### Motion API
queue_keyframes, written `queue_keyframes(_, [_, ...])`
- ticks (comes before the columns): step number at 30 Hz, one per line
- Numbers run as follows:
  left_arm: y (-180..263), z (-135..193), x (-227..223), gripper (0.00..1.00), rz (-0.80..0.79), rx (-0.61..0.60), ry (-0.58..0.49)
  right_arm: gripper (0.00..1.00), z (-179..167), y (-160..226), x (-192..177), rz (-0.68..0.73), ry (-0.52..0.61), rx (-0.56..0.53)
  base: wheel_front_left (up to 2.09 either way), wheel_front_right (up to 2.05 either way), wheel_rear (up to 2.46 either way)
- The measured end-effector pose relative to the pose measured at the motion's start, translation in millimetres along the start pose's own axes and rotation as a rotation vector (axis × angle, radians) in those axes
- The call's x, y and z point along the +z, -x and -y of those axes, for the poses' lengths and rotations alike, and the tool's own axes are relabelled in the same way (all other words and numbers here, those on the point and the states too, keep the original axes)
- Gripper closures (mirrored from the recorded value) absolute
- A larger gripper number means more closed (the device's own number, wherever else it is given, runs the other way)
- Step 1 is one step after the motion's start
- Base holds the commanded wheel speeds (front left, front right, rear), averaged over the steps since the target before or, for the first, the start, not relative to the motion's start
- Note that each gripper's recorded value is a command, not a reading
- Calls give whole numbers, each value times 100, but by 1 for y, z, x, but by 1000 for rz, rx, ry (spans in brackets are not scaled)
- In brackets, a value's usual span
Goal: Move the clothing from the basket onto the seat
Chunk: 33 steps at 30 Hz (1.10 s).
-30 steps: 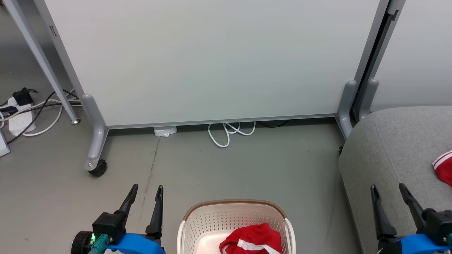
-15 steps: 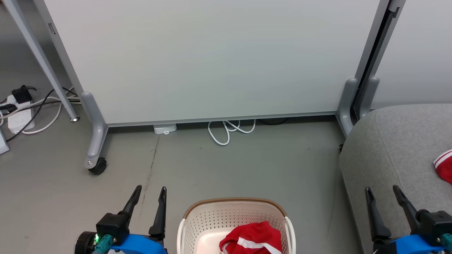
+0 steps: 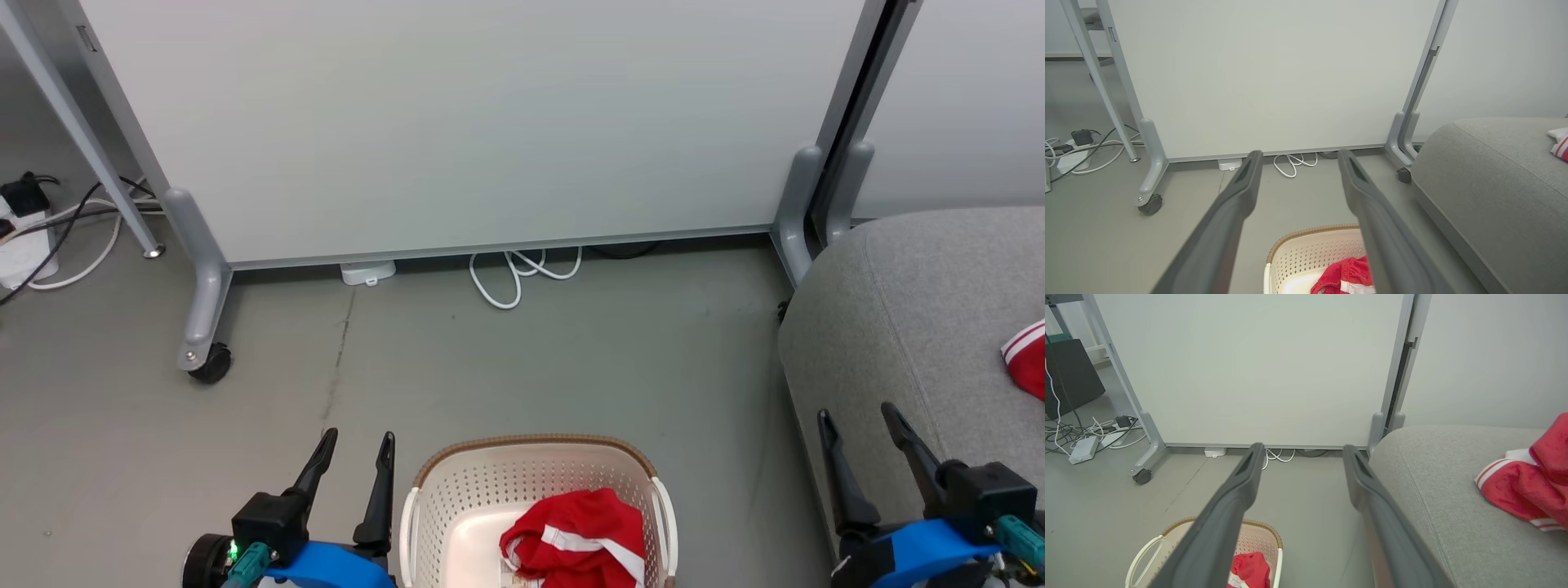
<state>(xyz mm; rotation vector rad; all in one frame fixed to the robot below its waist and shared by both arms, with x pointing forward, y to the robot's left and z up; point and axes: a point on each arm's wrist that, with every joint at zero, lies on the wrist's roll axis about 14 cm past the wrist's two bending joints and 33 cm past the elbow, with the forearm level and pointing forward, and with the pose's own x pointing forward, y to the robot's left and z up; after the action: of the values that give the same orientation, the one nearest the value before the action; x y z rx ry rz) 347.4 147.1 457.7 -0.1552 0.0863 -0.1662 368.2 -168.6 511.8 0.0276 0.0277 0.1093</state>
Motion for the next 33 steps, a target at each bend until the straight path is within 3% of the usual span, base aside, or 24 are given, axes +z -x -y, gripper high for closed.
queue_keyframes(14, [-67, 34, -56, 0, -171, -125, 26, 0, 1, -83, 1, 1, 96, 84, 0, 0, 0])
queue_keyframes(24, [-110, 58, -141, 0, -380, -237, 49, 0, 2, -141, -38, -31, 100, 119, 0, 0, 0])
queue_keyframes(33, [-118, 66, -230, 0, -593, -316, 42, 0, 15, -159, -82, -73, 85, 88, 0, 0, 0])
